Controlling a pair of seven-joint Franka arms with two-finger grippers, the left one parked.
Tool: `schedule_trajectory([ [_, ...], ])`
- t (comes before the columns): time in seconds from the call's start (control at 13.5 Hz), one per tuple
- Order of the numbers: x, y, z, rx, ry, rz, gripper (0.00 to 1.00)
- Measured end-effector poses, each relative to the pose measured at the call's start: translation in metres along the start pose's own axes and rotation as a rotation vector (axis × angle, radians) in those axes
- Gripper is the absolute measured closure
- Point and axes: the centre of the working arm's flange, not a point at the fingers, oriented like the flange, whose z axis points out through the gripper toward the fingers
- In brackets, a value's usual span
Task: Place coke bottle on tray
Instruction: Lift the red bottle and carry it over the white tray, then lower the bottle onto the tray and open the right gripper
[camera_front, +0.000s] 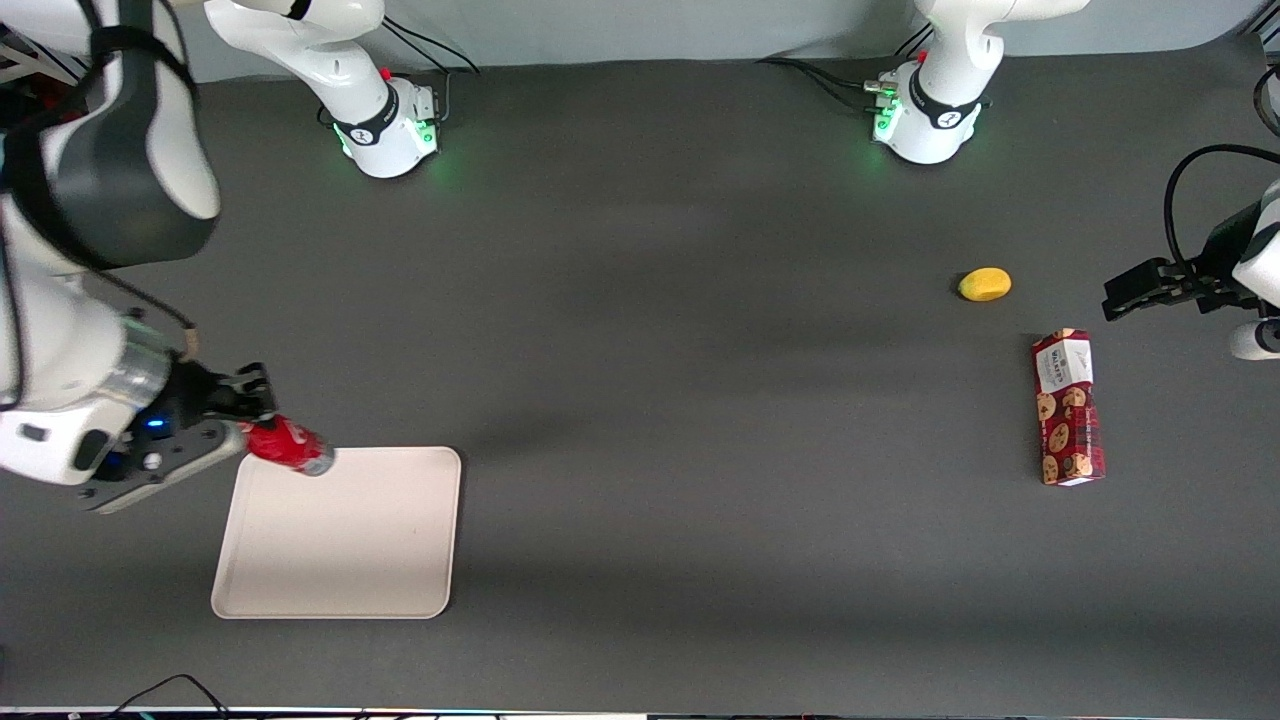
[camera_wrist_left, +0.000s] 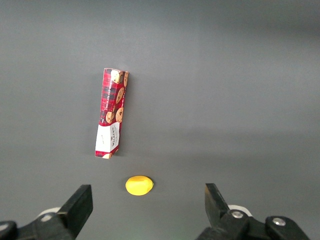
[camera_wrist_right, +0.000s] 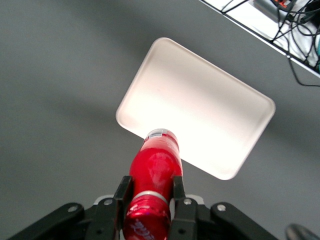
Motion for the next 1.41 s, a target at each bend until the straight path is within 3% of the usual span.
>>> schedule_trajectory([
  [0.3,-0.046,0.087,0.026,0.042,-0.010,-0.118,0.63],
  [0.52,-0.059,0.129,0.079,0.010,0.012,-0.201,0.63],
  [1.41,-0.062,0.175,0.232,0.001,-0.006,-0.335,0.63],
])
